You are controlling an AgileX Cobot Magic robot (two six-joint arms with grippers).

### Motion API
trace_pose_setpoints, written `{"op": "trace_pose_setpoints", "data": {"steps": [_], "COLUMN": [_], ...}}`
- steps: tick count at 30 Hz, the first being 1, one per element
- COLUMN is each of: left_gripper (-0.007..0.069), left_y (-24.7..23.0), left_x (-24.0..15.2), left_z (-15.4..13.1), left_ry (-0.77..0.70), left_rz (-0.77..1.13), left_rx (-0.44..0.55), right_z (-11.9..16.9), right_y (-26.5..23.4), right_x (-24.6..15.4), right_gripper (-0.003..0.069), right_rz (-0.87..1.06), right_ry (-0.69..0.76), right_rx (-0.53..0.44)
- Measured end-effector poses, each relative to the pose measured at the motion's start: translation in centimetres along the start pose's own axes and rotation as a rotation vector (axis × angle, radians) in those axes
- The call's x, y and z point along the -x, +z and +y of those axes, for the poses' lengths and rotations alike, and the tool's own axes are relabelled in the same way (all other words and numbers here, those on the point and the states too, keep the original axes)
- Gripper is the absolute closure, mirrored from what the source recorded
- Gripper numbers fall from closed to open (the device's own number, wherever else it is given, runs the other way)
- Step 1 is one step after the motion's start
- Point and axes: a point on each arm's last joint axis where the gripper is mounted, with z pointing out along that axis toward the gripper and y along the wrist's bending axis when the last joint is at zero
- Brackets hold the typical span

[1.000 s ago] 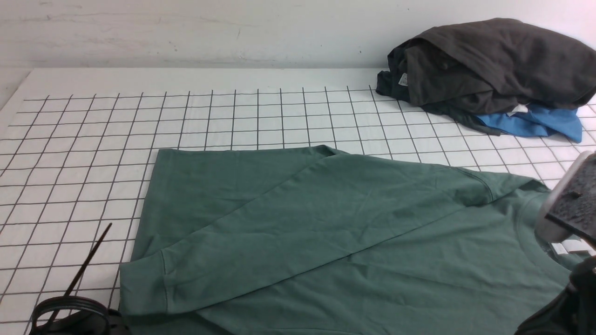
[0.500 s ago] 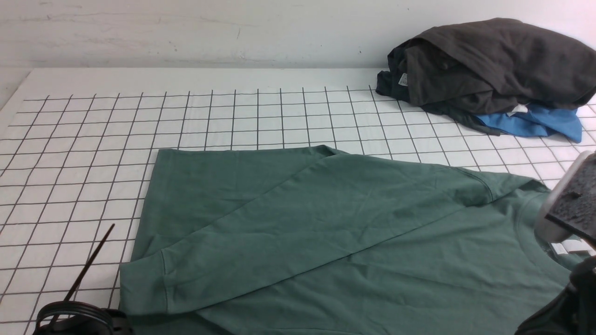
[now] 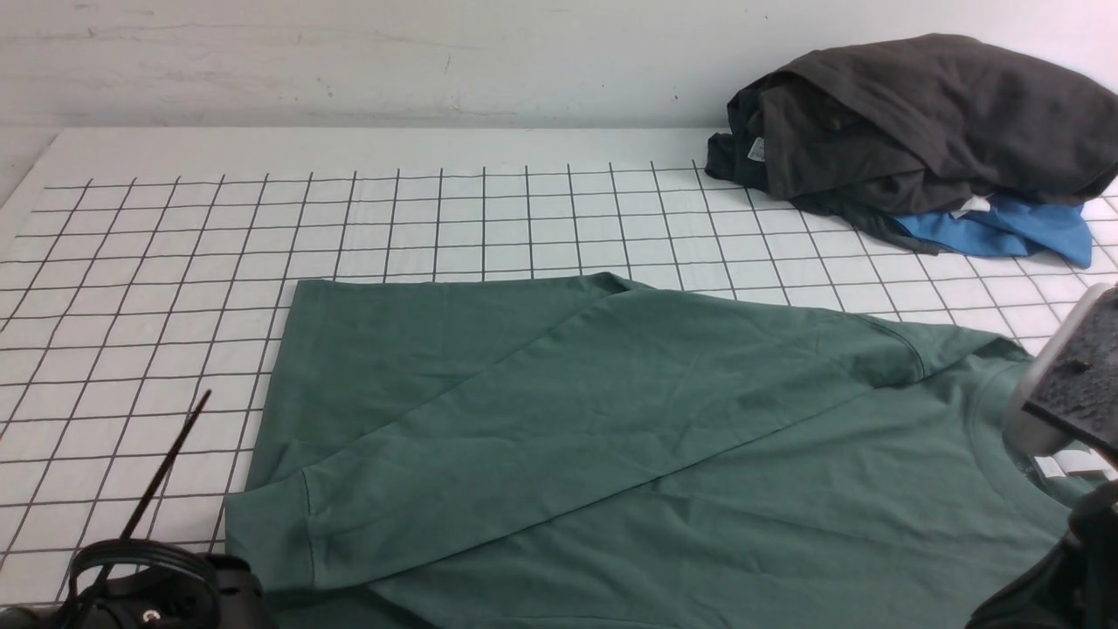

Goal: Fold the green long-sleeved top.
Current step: Use both arms simultaneously to clamp the lower edge of the clothing fabric

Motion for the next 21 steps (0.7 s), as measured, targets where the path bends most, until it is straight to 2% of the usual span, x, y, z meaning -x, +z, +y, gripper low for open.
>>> {"op": "trace_pose_setpoints", "data": {"steps": [7, 10, 11, 12, 13, 18, 19, 20, 21], "left_gripper": [0.0623, 0.0623, 0.0622, 0.0622, 0.0621, 0.0620, 0.0620, 0.0618, 0.0618], "left_y": [-2.2, -2.3, -2.3, -2.3, -2.3, -2.3, -2.3, -2.3, -2.3], "left_x": [0.6, 0.3, 0.3, 0.2, 0.2, 0.5, 0.5, 0.5, 0.5], "left_z": [1.1, 1.2, 1.2, 1.2, 1.2, 1.0, 1.0, 1.0, 1.0], "left_ry": [0.023, 0.027, 0.028, 0.028, 0.029, 0.019, 0.018, 0.016, 0.015], "left_rz": [0.065, 0.101, 0.108, 0.110, 0.110, 0.084, 0.082, 0.079, 0.078], "left_rx": [0.055, 0.059, 0.058, 0.058, 0.057, 0.044, 0.042, 0.037, 0.036], "right_z": [-0.4, -0.5, -0.5, -0.5, -0.5, -0.4, -0.4, -0.5, -0.5], "right_y": [0.0, 0.0, 0.0, 0.0, 0.0, 2.1, 2.4, 3.6, 3.9], "right_x": [-0.1, -0.1, -0.1, -0.1, -0.2, -1.8, -2.0, -2.9, -3.2], "right_gripper": [0.0655, 0.0605, 0.0555, 0.0540, 0.0468, 0.0222, 0.0204, 0.0151, 0.0145], "right_rz": [0.011, 0.017, 0.018, 0.018, 0.021, 0.102, 0.112, 0.144, 0.150], "right_ry": [-0.064, -0.136, -0.172, -0.177, -0.216, -0.339, -0.353, -0.383, -0.388], "right_rx": [-0.040, -0.055, -0.054, -0.054, -0.054, -0.024, -0.020, -0.013, -0.012]}}
